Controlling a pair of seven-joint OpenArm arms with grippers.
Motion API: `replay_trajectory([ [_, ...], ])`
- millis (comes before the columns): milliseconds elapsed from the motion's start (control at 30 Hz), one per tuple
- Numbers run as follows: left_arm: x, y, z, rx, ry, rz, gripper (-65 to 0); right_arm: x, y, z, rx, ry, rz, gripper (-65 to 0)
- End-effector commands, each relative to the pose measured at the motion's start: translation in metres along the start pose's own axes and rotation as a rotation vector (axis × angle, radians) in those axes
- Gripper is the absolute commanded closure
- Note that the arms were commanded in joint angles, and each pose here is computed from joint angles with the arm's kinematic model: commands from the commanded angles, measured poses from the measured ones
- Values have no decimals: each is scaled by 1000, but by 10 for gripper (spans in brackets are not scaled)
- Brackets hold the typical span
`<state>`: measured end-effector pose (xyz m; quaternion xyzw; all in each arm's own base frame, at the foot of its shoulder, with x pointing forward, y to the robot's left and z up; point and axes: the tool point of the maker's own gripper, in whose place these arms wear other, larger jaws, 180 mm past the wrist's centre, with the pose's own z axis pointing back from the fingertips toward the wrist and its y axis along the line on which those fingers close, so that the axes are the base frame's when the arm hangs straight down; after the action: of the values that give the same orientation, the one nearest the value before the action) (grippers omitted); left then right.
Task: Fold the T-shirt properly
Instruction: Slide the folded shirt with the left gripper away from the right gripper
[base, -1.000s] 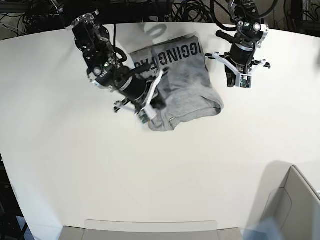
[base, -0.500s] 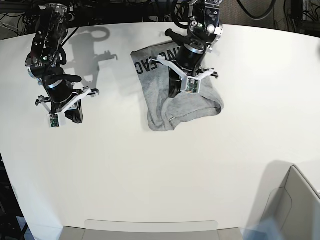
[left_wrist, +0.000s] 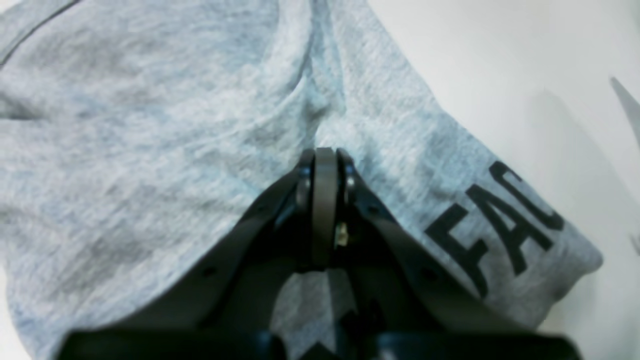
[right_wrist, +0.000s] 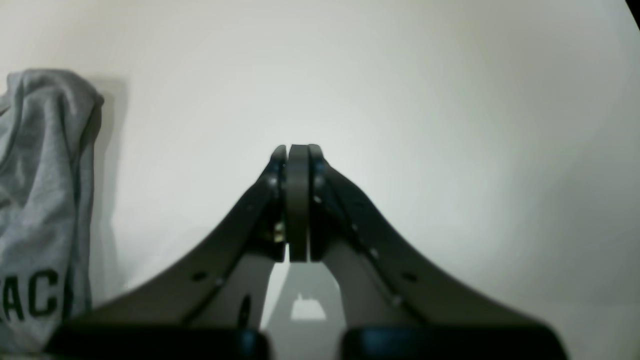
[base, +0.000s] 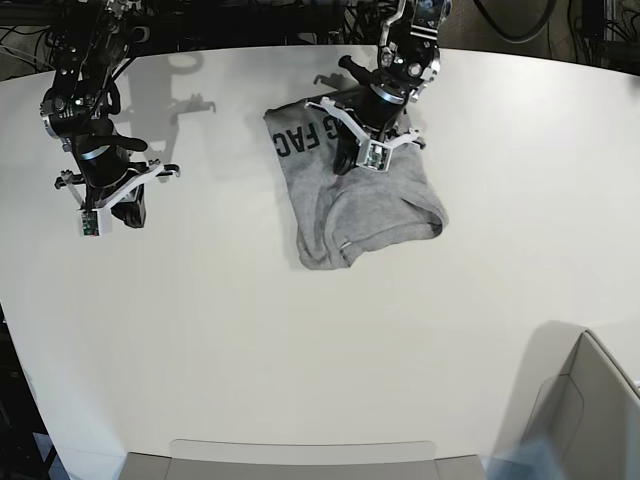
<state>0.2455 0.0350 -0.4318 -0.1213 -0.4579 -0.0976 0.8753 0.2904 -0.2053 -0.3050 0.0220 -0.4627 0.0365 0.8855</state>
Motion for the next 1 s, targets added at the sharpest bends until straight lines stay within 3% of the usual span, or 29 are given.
replay_trajectory([
  [0,-15,24,1,57,73,-49,0,16,0,3,6,-56,12,0],
  [367,-24,153,4,45,185,-201,0,8,6,3,13,-43,-9,0],
  [633,-17,245,23,120,183,-240,0,2,15,4,30,-35,-30,0],
  [800,-6,253,26,129,142,-260,0,6,18,6,36,-49,-29,0],
  [967,39,253,30,156,32,-311,0,12,17,5,34,-60,-23,0],
])
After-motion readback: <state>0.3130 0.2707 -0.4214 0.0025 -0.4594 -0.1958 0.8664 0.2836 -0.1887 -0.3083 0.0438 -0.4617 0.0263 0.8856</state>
